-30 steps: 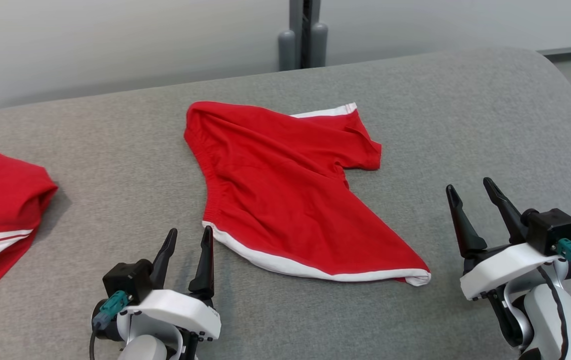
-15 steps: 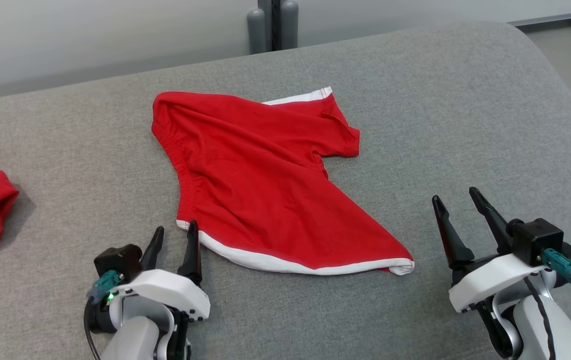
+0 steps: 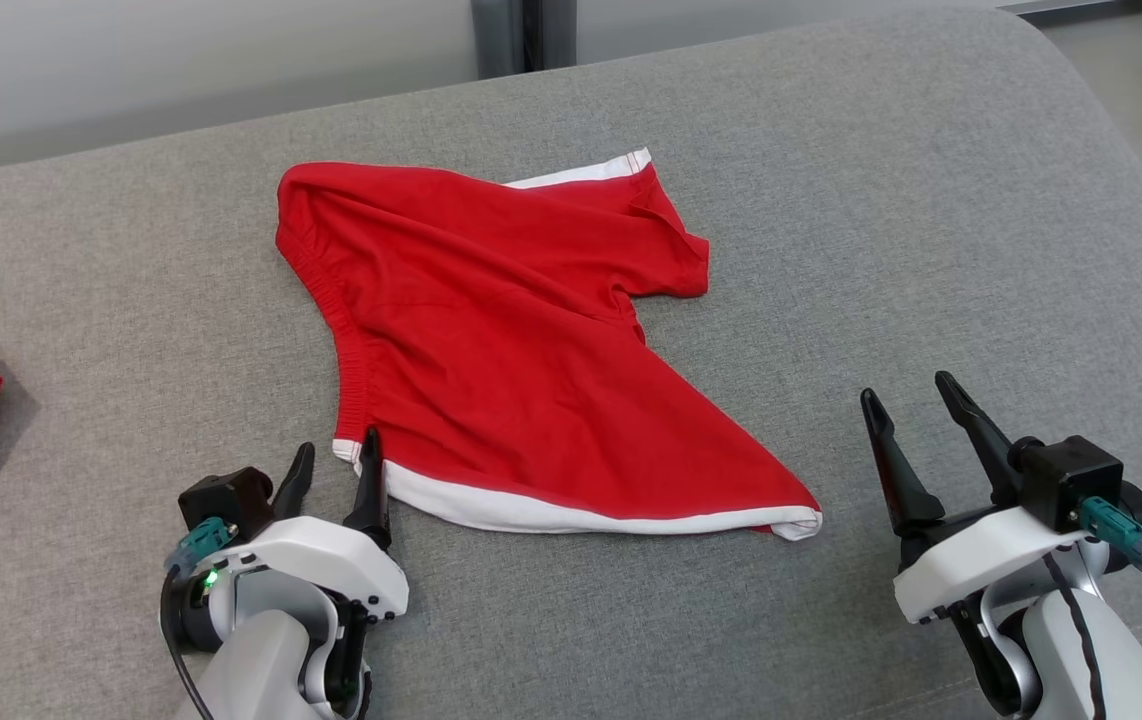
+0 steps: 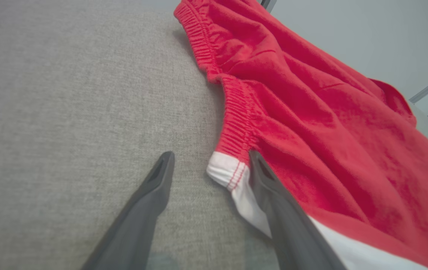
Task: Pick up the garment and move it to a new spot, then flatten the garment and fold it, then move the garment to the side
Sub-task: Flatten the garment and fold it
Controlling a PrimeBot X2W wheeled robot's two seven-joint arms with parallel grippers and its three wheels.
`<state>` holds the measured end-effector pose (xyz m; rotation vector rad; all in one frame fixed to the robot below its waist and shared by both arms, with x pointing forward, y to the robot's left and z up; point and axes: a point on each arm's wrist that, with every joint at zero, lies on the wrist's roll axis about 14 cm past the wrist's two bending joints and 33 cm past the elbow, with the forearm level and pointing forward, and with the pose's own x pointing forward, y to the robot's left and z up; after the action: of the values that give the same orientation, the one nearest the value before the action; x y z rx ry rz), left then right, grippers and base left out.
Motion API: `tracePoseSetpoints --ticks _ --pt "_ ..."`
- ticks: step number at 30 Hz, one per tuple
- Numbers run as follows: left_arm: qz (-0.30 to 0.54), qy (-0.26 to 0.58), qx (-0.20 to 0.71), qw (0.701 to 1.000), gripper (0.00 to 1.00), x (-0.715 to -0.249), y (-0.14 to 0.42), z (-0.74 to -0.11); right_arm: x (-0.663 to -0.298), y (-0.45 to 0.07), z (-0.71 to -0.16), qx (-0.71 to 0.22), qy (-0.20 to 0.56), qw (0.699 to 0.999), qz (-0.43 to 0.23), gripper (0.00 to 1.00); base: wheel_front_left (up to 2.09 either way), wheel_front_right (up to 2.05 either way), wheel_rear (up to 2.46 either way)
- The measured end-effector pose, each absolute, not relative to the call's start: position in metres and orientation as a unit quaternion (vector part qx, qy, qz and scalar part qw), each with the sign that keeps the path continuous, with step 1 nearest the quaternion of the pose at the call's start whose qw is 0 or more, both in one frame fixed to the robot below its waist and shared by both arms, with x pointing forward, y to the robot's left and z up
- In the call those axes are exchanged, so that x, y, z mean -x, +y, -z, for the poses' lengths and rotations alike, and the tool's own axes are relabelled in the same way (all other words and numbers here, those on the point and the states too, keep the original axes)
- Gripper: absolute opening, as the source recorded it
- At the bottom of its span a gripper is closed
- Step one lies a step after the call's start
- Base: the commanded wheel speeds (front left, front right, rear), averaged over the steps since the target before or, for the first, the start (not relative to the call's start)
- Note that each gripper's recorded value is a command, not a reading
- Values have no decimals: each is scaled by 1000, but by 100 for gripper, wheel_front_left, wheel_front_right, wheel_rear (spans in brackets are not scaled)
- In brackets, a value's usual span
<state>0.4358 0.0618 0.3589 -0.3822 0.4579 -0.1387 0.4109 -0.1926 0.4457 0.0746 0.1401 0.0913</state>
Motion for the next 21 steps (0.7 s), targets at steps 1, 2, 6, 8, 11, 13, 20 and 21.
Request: tracePoseSetpoints --ticks 1,2,6,8,11,13,20,21 --pt "71 226 189 953 31 -436 61 -359 -411 -192 -446 -37 70 996 -46 100 0 0 0" --pt "72 226 190 953 0 -436 60 -359 -411 -191 -445 -37 70 996 -47 100 0 0 0" --pt "78 222 199 951 0 -437 59 -363 -412 -191 -447 -40 67 996 -47 100 0 0 0" --pt "77 214 204 952 0 -439 60 -368 -409 -189 -444 -46 70 995 -48 100 0 0 0" --pt "75 200 211 954 0 -442 62 -377 -400 -180 -438 -52 82 993 -67 100 0 0 0" --pt "74 193 212 955 0 -442 63 -381 -392 -166 -434 -63 92 990 -90 100 0 0 0" --pt "73 179 214 957 0 -440 66 -390 -352 -141 -407 -61 158 973 -158 100 0 0 0" --pt "73 179 214 958 0 -440 66 -390 -349 -141 -405 -63 163 972 -160 100 0 0 0"
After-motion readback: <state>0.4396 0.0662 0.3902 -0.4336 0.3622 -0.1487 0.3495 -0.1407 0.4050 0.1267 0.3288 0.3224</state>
